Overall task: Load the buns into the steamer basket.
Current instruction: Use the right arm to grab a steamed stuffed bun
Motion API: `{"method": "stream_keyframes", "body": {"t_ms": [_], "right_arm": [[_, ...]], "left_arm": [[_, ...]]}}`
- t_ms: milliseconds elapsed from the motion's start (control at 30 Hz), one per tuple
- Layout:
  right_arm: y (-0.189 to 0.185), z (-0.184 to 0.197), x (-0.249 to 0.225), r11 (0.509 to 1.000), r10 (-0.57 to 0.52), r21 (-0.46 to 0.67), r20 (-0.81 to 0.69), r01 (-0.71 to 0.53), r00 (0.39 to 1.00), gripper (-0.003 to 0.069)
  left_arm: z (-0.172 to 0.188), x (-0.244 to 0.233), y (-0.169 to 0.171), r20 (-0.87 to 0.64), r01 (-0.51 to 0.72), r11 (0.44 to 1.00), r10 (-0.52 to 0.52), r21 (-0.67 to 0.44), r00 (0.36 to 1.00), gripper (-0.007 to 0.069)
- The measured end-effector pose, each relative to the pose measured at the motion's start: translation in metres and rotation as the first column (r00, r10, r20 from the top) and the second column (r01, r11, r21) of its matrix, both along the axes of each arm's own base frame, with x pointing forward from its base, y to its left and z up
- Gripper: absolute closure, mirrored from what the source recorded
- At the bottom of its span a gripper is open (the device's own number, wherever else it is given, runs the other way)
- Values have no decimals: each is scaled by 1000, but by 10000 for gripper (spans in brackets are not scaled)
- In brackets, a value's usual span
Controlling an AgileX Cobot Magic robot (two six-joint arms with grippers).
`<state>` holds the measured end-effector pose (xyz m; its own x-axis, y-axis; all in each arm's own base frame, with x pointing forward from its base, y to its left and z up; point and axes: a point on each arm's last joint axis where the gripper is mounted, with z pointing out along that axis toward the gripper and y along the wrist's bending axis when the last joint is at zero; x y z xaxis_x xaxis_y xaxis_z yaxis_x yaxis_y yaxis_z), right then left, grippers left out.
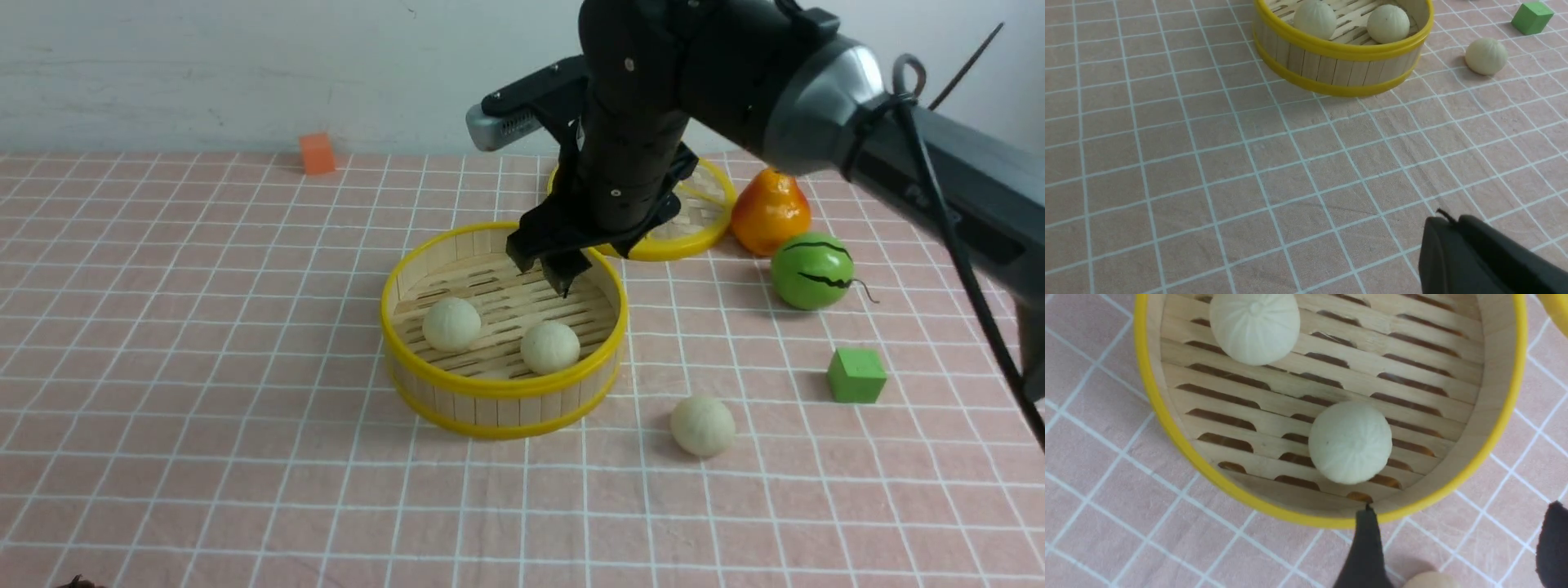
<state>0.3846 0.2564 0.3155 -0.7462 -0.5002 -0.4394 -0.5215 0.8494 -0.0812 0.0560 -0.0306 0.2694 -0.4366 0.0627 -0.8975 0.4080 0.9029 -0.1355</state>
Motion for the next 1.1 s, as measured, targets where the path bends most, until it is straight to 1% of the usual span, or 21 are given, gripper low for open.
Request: {"method": "stream_keyframes", "body": {"t_ms": [100, 133, 267, 333, 400, 433, 467, 567, 667, 767, 867, 933, 1067, 1100], "right_arm": [[-11, 6, -7, 1000, -10, -5, -14, 10, 1000, 167], [-21, 4, -9, 1000, -25, -17, -33, 25, 999, 176], [-59, -26, -8, 991, -107, -90, -139, 95, 985, 183], [-79, -55, -9, 983, -156, -133, -222, 128, 963, 183], [-88, -72, -8, 981, -178, -123, -256, 151, 950, 183], [-88, -73, -8, 981, -179, -116, -253, 154, 951, 183], [-91, -85, -8, 981, -191, -77, -267, 176, 945, 183], [-88, -101, -7, 979, -196, -3, -258, 202, 946, 183], [-85, -109, -2, 977, -198, 30, -236, 211, 951, 184], [-84, -121, 1, 977, -200, 26, -241, 212, 950, 184], [-84, -131, 2, 977, -205, 6, -271, 214, 941, 200], [-84, -134, 1, 977, -206, -10, -289, 212, 935, 230], [-87, -131, -1, 979, -204, -48, -302, 199, 931, 418], [-87, -127, 1, 979, -203, -53, -300, 196, 932, 495]], "left_arm": [[0, 0, 0, 0, 0, 1000, 0, 0, 1000, 599], [0, 0, 0, 0, 0, 1000, 0, 0, 1000, 597], [0, 0, 0, 0, 0, 1000, 0, 0, 1000, 594], [0, 0, 0, 0, 0, 1000, 0, 0, 1000, 592], [0, 0, 0, 1, 0, 1000, 0, -1, 1000, 589], [0, 0, 0, 1, 0, 1000, 0, -1, 1000, 589], [0, 0, 0, 3, 0, 1000, 0, -2, 1000, 589], [1, 0, 0, 6, 0, 1000, 0, -3, 1000, 587], [1, 0, 0, 6, 0, 1000, 0, -3, 1000, 587], [1, 0, 0, 6, 0, 1000, 0, -3, 1000, 587], [1, 0, 0, 8, -1, 1000, 1, -4, 1000, 587], [1, 0, 0, 9, -1, 1000, 1, -4, 1000, 587], [1, 1, 0, 16, -1, 1000, 1, -8, 1000, 587], [1, 1, 0, 16, -1, 1000, 1, -8, 1000, 587]]}}
